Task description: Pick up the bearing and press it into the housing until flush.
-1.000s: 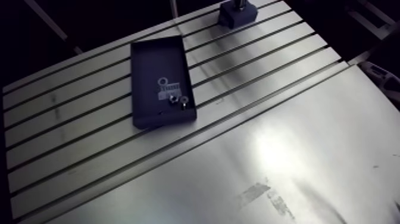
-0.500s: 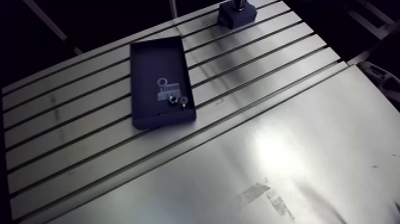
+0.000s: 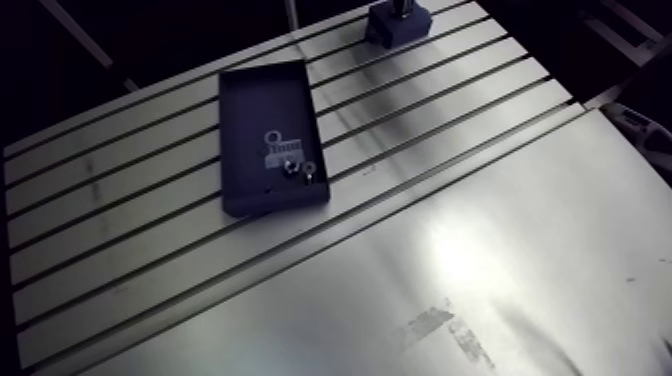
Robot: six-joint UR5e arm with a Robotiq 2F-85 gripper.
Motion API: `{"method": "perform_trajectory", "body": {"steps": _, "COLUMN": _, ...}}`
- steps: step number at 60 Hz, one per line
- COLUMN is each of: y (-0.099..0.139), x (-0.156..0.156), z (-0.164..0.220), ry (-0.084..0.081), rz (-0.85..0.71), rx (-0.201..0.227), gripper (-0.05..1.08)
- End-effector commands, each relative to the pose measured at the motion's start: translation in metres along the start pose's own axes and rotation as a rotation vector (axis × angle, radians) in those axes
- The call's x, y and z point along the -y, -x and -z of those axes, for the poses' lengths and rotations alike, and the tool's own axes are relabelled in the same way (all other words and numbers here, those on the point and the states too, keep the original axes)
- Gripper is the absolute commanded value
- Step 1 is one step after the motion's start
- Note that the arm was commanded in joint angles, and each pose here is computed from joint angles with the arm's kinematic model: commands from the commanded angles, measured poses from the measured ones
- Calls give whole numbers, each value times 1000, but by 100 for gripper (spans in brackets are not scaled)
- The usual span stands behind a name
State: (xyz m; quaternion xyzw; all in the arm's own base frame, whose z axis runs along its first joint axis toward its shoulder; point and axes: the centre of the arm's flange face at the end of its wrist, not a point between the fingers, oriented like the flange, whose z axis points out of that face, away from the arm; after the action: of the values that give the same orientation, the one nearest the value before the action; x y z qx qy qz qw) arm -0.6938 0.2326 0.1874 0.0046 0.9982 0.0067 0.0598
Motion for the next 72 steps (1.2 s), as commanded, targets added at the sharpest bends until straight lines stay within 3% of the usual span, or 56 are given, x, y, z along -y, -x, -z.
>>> {"method": "perform_trajectory", "body": {"steps": 1, "y": 0, "x": 1, "z": -3, "ry": -3, "rz": 1, "rx": 3, "gripper": 107}}
{"method": "perform_trajectory", "body": {"steps": 17, "y": -1, "x": 0, "z": -5, "ry": 4, "rz": 2, "rx": -7, "gripper": 107}}
{"method": "perform_trajectory", "body": {"steps": 56, "y": 1, "x": 1, "z": -8, "ry": 1, "rz": 7, "rx": 0, "gripper": 107}}
{"method": "perform_trajectory", "body": {"steps": 72, "y": 3, "x": -2, "z": 5, "ry": 7, "rz": 4, "rx": -19, "gripper": 107}}
